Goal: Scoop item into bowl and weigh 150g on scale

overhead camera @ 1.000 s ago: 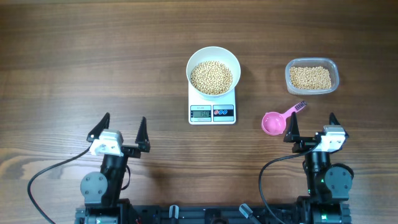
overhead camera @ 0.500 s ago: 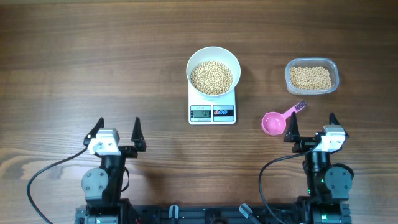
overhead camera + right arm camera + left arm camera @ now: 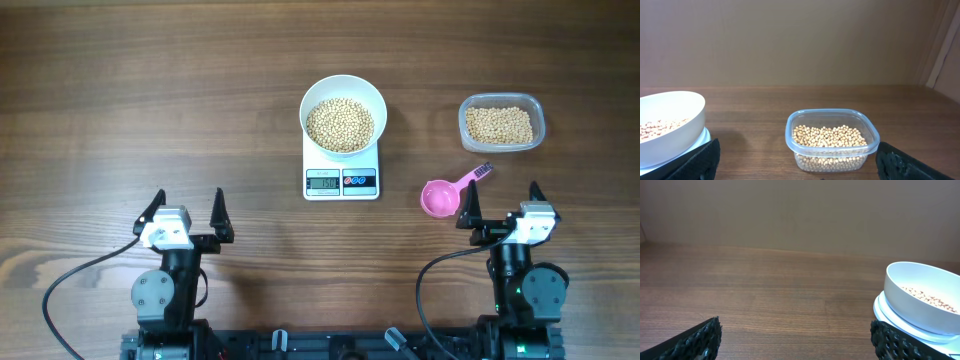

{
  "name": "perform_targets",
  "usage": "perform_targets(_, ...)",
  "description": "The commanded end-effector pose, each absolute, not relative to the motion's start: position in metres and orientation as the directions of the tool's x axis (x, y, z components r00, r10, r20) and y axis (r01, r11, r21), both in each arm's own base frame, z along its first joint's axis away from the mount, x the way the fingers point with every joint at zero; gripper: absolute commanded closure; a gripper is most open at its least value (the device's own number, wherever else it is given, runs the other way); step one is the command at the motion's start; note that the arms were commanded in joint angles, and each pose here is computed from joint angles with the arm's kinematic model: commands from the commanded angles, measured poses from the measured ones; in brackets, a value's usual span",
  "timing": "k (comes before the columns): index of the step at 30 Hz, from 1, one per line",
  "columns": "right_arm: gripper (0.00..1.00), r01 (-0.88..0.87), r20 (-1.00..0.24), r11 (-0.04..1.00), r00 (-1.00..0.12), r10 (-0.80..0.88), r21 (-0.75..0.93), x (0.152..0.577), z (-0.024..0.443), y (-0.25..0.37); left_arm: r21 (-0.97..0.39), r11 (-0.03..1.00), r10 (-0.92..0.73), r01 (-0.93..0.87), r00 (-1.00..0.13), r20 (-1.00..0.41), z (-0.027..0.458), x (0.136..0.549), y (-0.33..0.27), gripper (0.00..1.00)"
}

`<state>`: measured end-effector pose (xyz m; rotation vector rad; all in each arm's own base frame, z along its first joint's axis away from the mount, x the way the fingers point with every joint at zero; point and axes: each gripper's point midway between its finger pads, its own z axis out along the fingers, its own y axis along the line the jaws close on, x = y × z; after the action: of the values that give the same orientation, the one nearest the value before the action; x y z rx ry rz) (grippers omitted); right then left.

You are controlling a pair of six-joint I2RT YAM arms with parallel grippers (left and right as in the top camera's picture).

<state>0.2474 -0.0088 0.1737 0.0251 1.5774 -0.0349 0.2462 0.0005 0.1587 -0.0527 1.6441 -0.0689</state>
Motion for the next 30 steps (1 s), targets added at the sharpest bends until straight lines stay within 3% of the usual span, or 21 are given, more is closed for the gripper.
perform_targets(1,0.00,0.037,-1.000,0.999,0.006,-0.023,-0.023,0.2467,0.1765,-0.0089,-0.081,0.997,-0.082,-0.019,-0.073,-0.994,0.1567,0.2459,0.0055,0.00)
perform_targets(30,0.00,0.037,-1.000,0.999,0.006,-0.024,-0.023,0.2467,0.1765,-0.0089,-0.079,0.997,-0.079,0.002,-0.073,-0.994,0.1571,0.2460,0.0019,0.00)
